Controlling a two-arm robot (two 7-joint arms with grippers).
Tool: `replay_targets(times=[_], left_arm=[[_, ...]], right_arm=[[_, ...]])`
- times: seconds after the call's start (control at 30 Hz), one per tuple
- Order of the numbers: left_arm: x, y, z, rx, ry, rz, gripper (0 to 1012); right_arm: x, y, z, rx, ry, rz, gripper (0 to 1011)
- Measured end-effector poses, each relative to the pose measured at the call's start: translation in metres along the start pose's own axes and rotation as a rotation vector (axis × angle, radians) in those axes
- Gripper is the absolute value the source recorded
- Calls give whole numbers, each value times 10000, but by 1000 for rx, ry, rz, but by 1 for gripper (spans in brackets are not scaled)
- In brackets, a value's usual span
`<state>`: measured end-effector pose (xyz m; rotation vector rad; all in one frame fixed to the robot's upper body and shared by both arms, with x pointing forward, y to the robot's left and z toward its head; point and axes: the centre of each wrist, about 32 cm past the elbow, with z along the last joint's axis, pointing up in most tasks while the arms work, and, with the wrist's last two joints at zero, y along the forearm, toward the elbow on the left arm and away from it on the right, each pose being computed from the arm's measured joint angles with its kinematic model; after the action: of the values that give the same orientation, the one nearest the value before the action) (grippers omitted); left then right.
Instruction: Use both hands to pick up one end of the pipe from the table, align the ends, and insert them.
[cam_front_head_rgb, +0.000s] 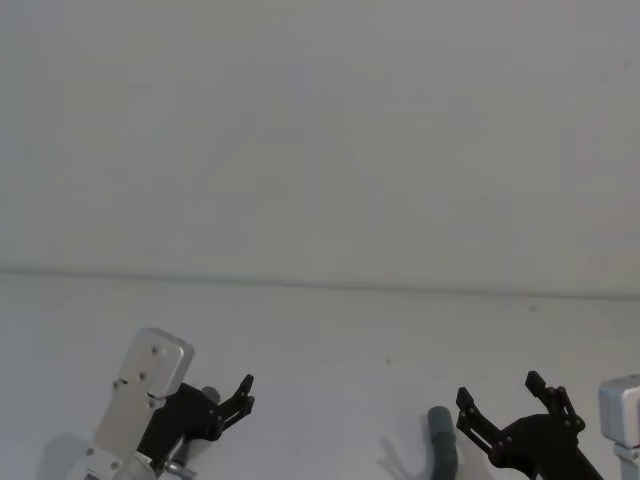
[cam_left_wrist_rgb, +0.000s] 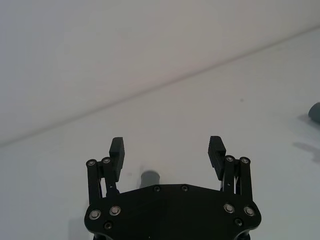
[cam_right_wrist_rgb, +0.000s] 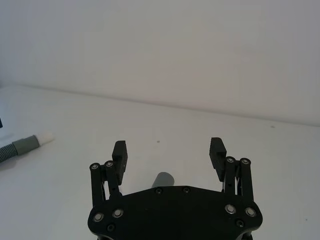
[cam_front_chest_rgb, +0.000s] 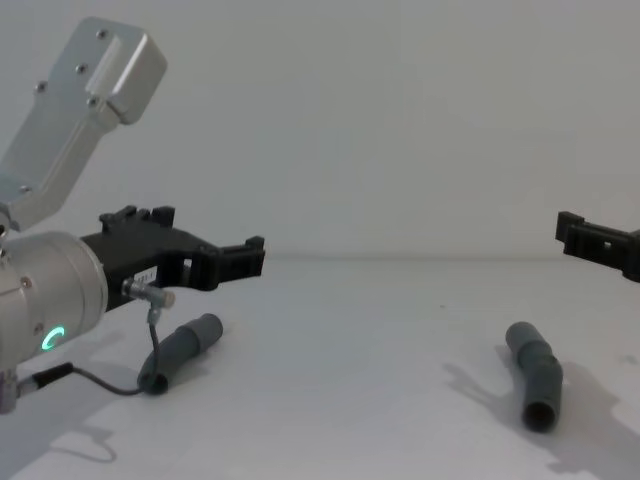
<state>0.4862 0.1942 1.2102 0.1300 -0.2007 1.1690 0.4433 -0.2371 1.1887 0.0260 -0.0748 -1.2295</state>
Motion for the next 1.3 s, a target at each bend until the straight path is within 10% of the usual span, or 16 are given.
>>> replay_targets(times=[0.57, 1.3], left_arm=[[82, 89, 106, 204, 63, 30, 1002], [214, 25, 19, 284, 140, 20, 1001]], right_arm=[[0, 0, 0, 0, 0, 0, 1001], [0, 0, 0, 0, 0, 0, 1001]])
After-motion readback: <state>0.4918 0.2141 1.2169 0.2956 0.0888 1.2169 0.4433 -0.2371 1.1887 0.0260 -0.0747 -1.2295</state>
